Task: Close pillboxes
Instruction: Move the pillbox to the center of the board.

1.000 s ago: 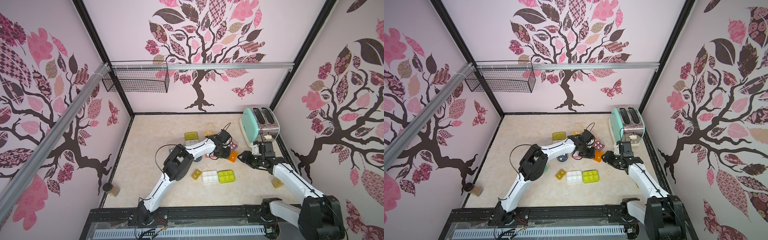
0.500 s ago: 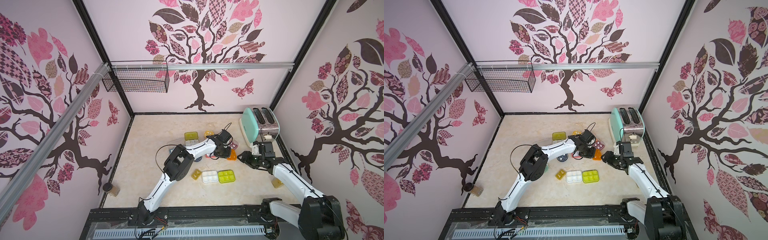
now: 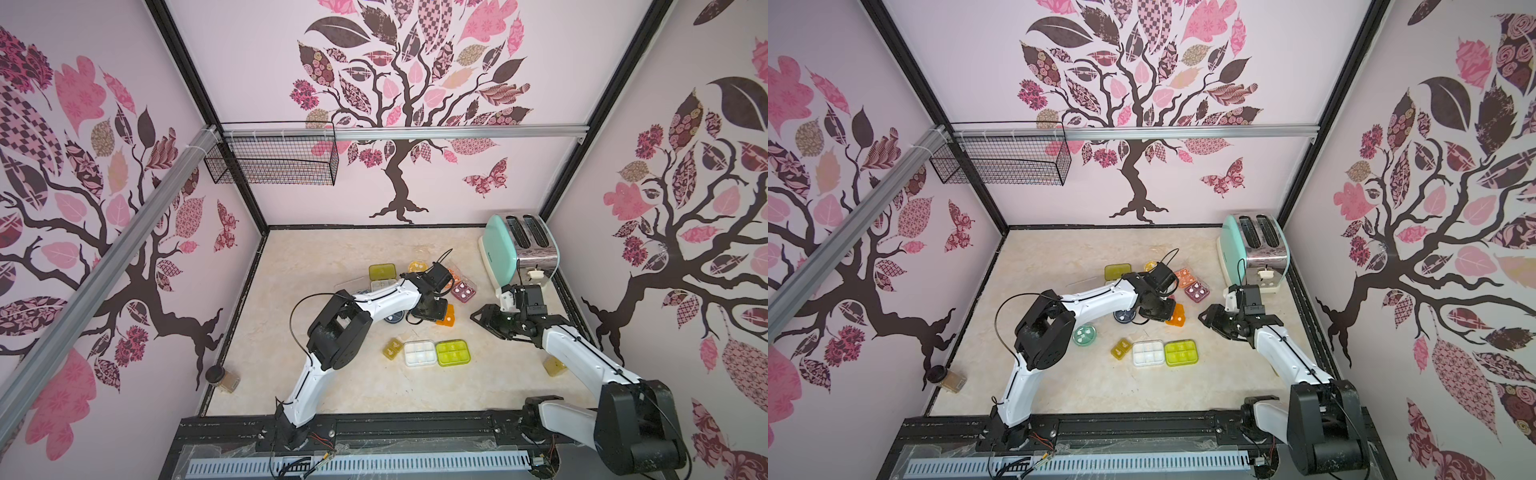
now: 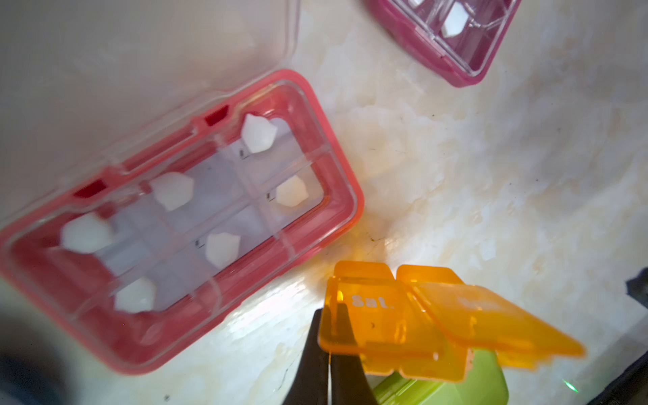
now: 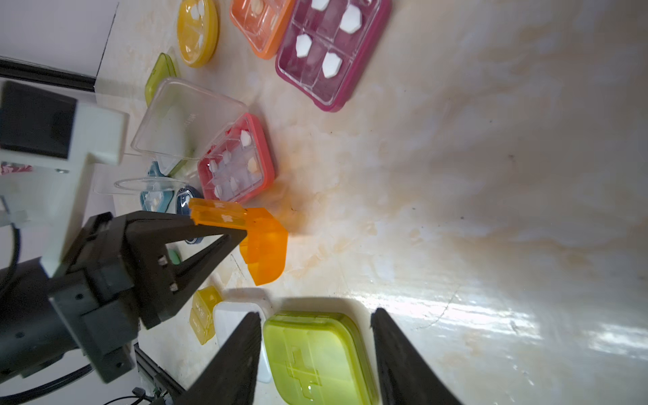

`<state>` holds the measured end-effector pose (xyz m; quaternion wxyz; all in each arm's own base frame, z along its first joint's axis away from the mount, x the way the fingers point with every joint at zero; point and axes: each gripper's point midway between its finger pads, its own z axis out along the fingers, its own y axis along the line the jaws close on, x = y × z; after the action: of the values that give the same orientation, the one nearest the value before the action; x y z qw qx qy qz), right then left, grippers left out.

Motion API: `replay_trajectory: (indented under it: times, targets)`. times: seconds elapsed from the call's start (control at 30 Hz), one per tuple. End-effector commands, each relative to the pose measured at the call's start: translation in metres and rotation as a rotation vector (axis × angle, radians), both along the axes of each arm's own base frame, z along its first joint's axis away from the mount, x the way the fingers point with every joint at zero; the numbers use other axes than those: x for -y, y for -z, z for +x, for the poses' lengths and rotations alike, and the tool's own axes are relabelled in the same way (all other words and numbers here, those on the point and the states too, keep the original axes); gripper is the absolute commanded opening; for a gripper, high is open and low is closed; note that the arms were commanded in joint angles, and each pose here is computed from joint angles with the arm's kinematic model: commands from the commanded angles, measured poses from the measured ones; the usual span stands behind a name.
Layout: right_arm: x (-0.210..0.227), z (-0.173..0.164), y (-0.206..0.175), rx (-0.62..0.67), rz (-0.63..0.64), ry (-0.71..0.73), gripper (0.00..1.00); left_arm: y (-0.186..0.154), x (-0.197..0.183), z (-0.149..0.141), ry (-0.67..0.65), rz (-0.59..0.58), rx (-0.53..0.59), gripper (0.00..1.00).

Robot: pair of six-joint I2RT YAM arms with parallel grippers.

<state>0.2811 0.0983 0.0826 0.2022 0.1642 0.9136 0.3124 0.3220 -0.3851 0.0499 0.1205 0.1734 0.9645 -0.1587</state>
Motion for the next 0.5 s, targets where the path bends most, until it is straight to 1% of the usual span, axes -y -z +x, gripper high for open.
replay_trajectory:
  times: [0.0, 0.17, 0.3, 0.47]
  targets:
    - [-0.008, 0.002, 0.000, 0.000, 0.026, -0.027, 0.54, -0.006, -0.021, 0.003, -0.021, 0.058, 0.047, 0.03]
    - [-0.027, 0.005, 0.004, -0.023, 0.032, -0.082, 0.53, 0.006, -0.025, -0.001, -0.034, 0.054, 0.029, 0.02]
    - [-0.035, 0.012, 0.000, -0.011, 0.038, -0.094, 0.47, 0.010, -0.025, 0.000, -0.043, 0.047, 0.033, 0.02]
    - [-0.047, 0.015, 0.003, -0.029, 0.034, -0.130, 0.45, 0.014, -0.024, 0.000, -0.042, 0.043, 0.033, 0.03]
